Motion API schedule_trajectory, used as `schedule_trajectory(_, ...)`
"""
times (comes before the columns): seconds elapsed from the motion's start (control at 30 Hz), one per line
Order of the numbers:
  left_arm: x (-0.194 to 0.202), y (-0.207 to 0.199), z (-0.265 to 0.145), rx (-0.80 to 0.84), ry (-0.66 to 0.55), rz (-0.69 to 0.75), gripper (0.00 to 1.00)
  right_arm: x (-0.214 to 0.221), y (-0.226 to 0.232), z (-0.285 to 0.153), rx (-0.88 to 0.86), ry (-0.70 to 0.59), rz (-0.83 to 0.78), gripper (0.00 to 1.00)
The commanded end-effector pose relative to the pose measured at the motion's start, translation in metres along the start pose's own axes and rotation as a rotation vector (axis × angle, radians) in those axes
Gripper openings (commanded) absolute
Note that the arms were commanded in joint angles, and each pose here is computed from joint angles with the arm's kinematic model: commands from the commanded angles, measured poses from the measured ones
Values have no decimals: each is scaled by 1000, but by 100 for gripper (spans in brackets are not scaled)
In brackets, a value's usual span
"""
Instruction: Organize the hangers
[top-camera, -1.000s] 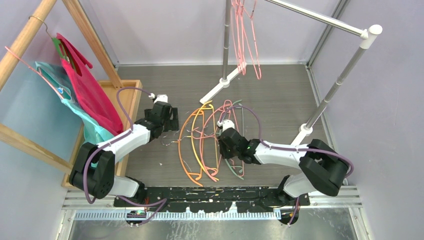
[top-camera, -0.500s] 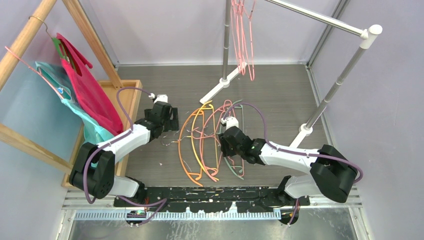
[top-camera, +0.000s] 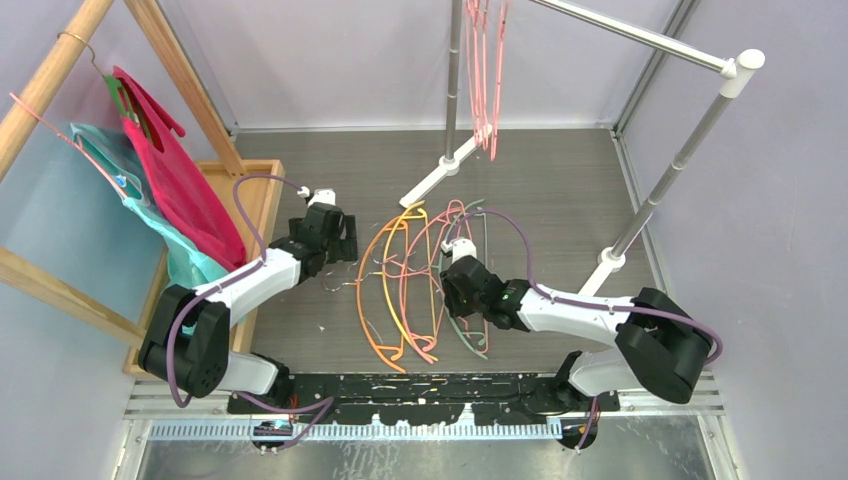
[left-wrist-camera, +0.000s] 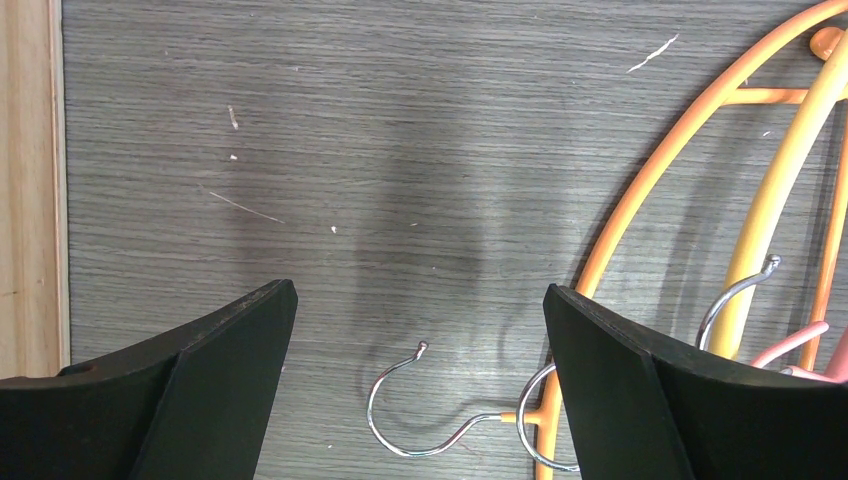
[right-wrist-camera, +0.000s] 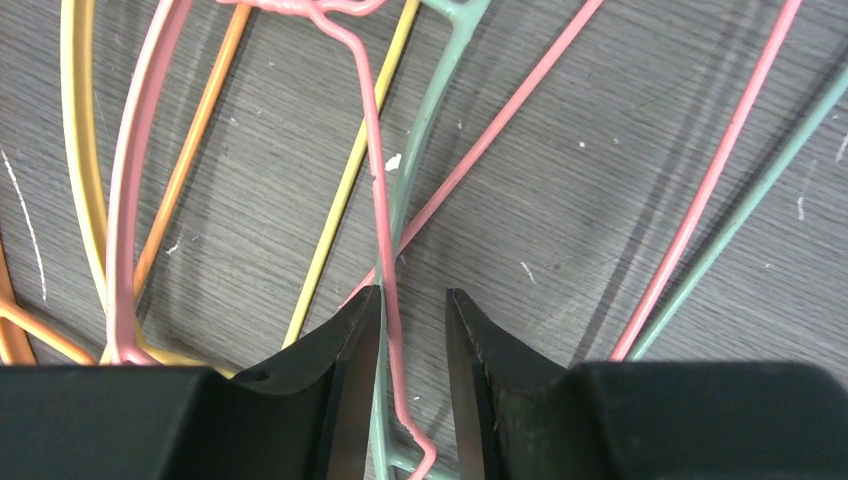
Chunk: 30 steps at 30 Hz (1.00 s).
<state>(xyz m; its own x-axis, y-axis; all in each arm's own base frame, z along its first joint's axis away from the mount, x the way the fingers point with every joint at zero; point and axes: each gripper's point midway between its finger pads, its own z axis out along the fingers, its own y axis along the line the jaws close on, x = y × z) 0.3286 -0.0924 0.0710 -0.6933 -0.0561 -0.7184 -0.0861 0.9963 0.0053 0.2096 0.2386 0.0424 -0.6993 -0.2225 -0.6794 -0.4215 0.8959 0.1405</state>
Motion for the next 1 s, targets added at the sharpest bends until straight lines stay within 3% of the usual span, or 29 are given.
schedule_trajectory(0.0,-22,-4,-2,3,-66,-34,98,-4,11,4,-54,-17,16,36)
schedule_trajectory(0.1,-22,-3,-3,2,-67,-34,98,0,10,6,-55,-9,15,33)
schedule_trajectory(0.27,-23,-2,-5,-1,-74,-36,98,0,12,5,-67,-12,16,2)
schedule_trajectory(0.67,-25,-1,-7,0,-83,-42,98,-60,-28,-62,100,-236,14,1)
schedule_trajectory(0.83,-24,-2,-7,2,-80,-43,98,-82,-5,-90,-60,-313,42,1)
schedule_trajectory(0.97,-24,-3,-6,4,-77,-43,98,-85,26,-90,-210,-283,34,1)
